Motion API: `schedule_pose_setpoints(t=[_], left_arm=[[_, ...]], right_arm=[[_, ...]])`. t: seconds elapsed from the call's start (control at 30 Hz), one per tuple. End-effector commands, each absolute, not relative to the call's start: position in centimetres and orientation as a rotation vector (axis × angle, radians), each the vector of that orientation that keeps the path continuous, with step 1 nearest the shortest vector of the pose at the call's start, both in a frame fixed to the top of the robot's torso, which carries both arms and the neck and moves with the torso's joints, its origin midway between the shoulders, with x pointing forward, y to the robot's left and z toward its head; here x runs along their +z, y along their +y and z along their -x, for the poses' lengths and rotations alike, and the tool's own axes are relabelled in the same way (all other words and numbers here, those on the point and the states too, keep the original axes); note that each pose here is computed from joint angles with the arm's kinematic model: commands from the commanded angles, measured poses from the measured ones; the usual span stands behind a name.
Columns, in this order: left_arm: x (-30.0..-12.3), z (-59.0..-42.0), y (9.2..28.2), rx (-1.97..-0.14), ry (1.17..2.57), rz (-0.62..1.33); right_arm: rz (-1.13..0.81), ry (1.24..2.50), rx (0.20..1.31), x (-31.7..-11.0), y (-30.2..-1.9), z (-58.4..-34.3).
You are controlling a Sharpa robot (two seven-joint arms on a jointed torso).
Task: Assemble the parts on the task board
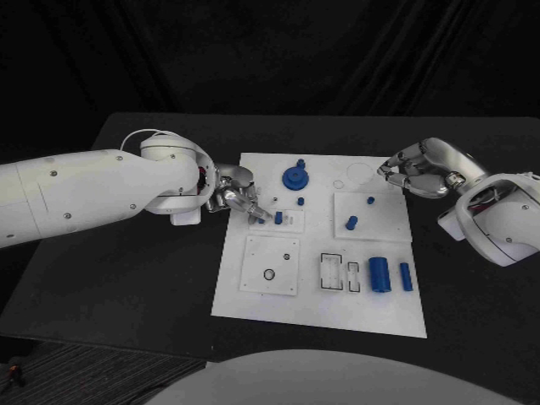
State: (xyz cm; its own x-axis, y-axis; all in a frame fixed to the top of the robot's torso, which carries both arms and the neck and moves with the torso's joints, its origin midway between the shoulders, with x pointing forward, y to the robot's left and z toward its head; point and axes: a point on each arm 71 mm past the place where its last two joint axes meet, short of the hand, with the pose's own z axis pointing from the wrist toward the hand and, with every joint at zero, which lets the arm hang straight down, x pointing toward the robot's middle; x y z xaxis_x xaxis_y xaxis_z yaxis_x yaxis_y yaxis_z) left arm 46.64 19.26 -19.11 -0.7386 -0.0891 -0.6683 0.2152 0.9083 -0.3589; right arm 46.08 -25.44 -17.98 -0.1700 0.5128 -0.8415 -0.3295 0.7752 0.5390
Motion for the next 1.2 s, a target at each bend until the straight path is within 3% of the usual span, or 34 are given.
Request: schedule_pose_setpoints(t=[0.03,1.2], left_arm=[[-19.25,-46.45,19.11,-0.555,2.357,-0.113],[-19.19,-46.66,18.35,-0.564,2.340,-0.114]], right_arm=[[-0.157,1.586,0.736,-18.16,-25.50,-46.08],[-0.158,1.599,0.734,-18.29,-25.44,-46.08]])
